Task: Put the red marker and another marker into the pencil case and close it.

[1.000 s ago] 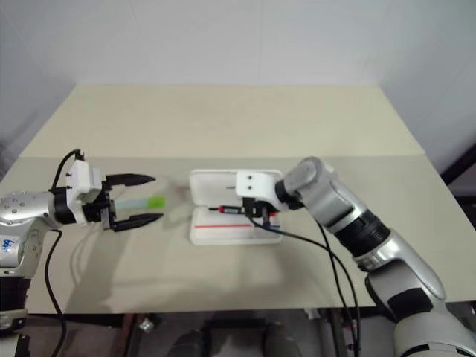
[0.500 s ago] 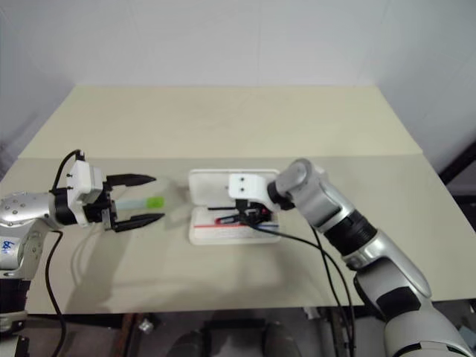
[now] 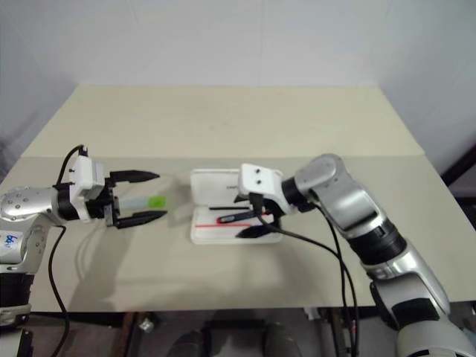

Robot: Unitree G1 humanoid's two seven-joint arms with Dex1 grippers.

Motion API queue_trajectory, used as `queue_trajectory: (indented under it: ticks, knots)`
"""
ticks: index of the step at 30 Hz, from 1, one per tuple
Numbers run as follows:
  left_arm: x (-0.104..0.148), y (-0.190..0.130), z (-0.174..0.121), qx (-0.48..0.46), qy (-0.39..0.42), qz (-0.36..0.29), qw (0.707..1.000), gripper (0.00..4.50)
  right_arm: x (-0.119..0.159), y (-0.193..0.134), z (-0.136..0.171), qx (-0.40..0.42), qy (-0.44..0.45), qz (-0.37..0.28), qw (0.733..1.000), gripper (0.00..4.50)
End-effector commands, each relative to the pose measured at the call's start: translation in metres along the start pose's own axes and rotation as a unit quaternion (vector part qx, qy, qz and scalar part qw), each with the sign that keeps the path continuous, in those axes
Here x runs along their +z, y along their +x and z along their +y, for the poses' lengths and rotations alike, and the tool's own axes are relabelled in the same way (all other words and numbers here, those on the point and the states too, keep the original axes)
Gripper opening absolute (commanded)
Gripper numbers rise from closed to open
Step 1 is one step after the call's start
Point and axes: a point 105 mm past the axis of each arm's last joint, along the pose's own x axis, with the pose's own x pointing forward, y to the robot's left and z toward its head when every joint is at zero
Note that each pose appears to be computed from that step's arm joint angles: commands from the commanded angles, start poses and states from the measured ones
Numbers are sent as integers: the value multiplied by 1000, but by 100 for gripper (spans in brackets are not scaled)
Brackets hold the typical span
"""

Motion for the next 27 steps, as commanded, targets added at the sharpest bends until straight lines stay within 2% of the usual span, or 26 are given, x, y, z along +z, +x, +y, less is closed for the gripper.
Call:
queue_trajectory:
  ticks: [1, 4, 7, 13, 19, 21, 27]
  knots:
    - [6, -7, 6, 9, 18, 1, 1000, 450, 23, -28, 0, -41, -31, -78, 996, 448]
    - [3, -16, 12, 22, 17, 16, 999, 450, 43, -66, 3, -80, -57, -197, 976, 448]
    - [-2, -30, 21, 26, 19, 35, 999, 450, 30, -82, 10, -100, -46, -183, 977, 448]
    - [-13, -52, 51, -4, 58, 151, 987, 450, 13, -103, 16, -139, -19, -162, 977, 448]
    - [-15, -61, 68, -51, 54, 228, 971, 450, 8, -97, 18, -155, 0, -170, 973, 448]
    - [-21, -63, 74, -65, 57, 277, 957, 450, 6, -93, 20, -162, 4, -176, 971, 448]
    - [-41, -61, 79, -87, 47, 359, 928, 450, 8, -91, 20, -190, 14, -195, 962, 448]
